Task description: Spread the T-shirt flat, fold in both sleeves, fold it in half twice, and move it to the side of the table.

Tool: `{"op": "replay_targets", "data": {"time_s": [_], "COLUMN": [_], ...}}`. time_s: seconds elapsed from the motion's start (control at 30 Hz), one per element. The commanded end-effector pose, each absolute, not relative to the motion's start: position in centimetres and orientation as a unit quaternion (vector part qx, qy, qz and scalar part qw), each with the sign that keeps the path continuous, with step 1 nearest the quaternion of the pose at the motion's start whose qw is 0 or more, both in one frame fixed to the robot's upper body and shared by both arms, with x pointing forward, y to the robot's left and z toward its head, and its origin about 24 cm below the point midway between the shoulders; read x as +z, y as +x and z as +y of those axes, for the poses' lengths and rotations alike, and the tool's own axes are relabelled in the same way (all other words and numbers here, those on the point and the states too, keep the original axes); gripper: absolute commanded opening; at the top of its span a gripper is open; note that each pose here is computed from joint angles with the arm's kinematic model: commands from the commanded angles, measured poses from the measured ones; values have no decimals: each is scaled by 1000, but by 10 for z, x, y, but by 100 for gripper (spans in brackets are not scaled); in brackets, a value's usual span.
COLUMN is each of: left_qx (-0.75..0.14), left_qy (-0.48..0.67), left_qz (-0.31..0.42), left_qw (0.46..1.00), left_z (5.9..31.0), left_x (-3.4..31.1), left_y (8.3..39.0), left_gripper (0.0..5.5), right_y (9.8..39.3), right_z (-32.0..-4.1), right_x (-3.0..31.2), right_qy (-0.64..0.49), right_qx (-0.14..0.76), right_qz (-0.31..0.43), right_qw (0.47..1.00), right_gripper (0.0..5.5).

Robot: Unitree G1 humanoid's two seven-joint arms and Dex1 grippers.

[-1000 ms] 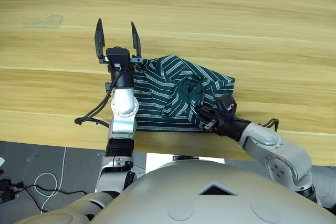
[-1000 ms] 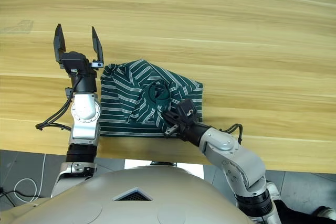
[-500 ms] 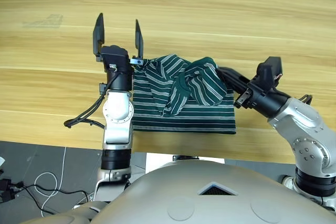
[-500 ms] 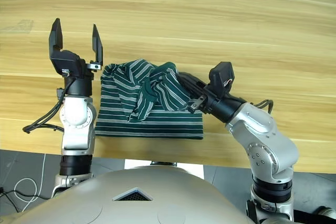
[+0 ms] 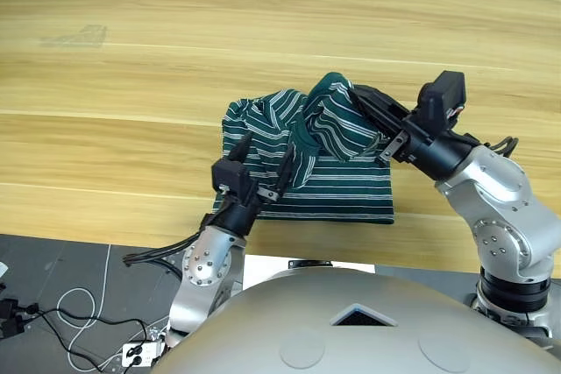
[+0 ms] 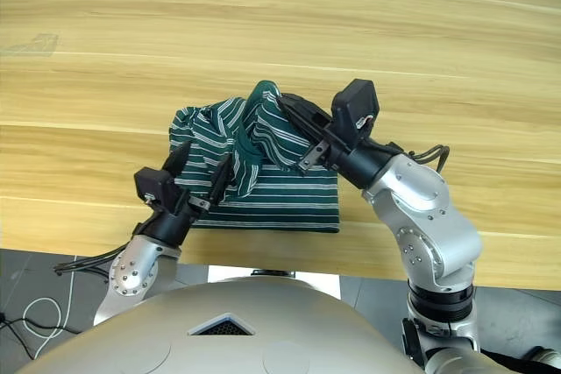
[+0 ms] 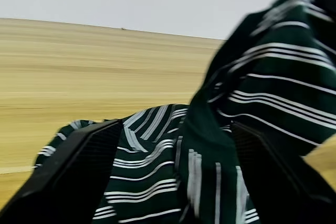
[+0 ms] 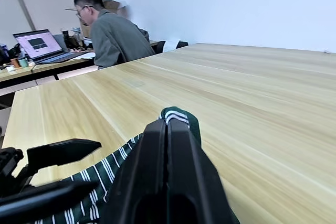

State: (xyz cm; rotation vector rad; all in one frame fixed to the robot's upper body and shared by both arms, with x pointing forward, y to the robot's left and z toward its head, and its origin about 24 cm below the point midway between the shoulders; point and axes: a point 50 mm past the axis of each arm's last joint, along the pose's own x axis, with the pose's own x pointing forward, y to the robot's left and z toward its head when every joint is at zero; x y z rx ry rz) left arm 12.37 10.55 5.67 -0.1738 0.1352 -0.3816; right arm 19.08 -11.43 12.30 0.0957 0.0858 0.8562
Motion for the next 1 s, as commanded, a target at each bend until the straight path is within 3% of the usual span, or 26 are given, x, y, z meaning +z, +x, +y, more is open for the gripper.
{"op": "replay_targets", "data": {"time_s": [0.03,0.23,0.77,1.0], "left_qx": [-223,-246,-207,-205], "left_qy": [-74,-37,-8,-6], "left_qz": [75,54,99,99], "left_qw": [969,967,973,974], "left_z": [90,70,67,66], "left_x": [50,51,28,28], "left_y": [126,134,138,137], "left_gripper": [380,380,380,242], "right_y": [196,202,203,203], "right_z": [-111,-106,-100,-101], "right_x": [129,137,149,149], "right_qy": [27,24,20,20], "right_qx": [413,419,429,428], "right_qz": [18,-5,-32,-31], "right_qw": [910,908,903,903], "right_gripper": [4,4,4,0]}}
